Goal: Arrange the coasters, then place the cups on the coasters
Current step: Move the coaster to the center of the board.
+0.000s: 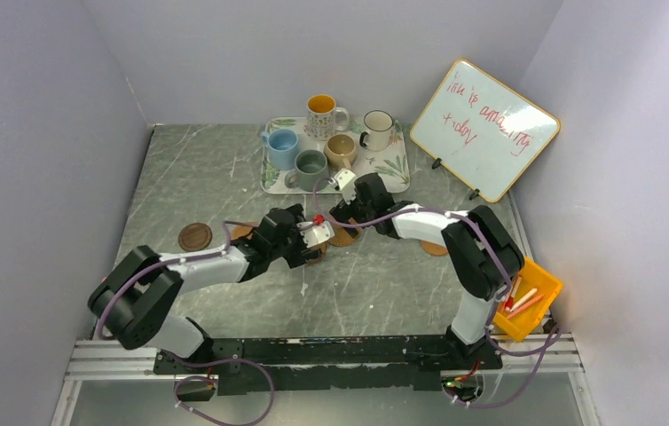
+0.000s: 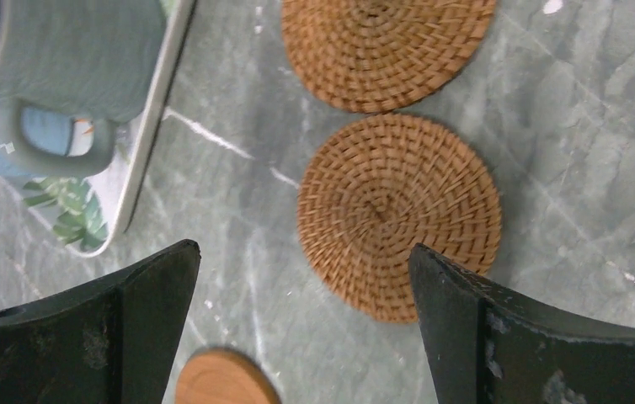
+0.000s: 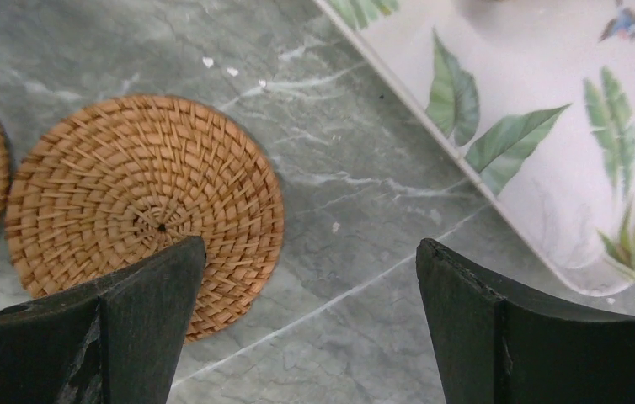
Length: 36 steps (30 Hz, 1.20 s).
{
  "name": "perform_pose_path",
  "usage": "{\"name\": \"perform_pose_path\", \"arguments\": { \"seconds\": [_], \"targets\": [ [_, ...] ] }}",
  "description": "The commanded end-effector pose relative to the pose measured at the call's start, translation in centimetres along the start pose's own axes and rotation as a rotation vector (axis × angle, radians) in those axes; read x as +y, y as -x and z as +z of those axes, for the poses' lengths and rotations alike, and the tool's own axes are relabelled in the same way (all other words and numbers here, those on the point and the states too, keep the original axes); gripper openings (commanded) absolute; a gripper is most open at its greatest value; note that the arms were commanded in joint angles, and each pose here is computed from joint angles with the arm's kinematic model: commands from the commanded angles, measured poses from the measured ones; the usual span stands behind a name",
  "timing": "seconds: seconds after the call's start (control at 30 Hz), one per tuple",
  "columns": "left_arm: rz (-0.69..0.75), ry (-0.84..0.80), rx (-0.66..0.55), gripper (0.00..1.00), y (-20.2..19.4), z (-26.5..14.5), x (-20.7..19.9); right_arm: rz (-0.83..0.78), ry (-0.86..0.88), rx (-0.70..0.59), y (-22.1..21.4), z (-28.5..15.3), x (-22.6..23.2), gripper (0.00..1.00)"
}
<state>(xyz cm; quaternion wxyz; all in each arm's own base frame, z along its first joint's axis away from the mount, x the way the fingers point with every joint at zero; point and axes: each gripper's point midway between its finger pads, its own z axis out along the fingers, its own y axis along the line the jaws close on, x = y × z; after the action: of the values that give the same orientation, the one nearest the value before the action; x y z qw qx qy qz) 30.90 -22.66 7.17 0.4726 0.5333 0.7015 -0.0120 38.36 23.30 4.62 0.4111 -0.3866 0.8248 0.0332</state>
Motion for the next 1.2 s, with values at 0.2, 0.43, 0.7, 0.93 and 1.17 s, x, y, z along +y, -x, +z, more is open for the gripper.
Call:
{"name": "perform_pose_path", "arguments": {
  "seconds": [0.2, 0.43, 0.7, 0.93, 1.17],
  "targets": [
    [0.120, 0.016, 0.019, 1.00, 1.7, 3.7, -2.3, 0.176, -0.048, 0.180, -5.8, 0.7, -5.5, 0.97],
    [0.191, -0.058, 0.062, 1.00, 1.8, 5.7, -6.2, 0.191, -0.179, 0.198, -8.7, -4.3, -11.2, 0.97],
    [0.264, -0.067, 0.117, 1.00, 4.6, 9.2, -9.3, 0.159, -0.261, 0.190, -10.6, -9.8, -12.9, 0.99],
    [0.254, -0.033, 0.169, 1.00, 7.9, 12.4, -10.1, 0.186, -0.321, 0.192, -11.3, -13.2, -14.6, 0.99],
    [0.146, -0.017, 0.021, 1.00, 14.4, 8.8, -6.3, 0.084, -0.264, 0.276, -14.0, -14.2, -12.8, 0.99]
  ]
}}
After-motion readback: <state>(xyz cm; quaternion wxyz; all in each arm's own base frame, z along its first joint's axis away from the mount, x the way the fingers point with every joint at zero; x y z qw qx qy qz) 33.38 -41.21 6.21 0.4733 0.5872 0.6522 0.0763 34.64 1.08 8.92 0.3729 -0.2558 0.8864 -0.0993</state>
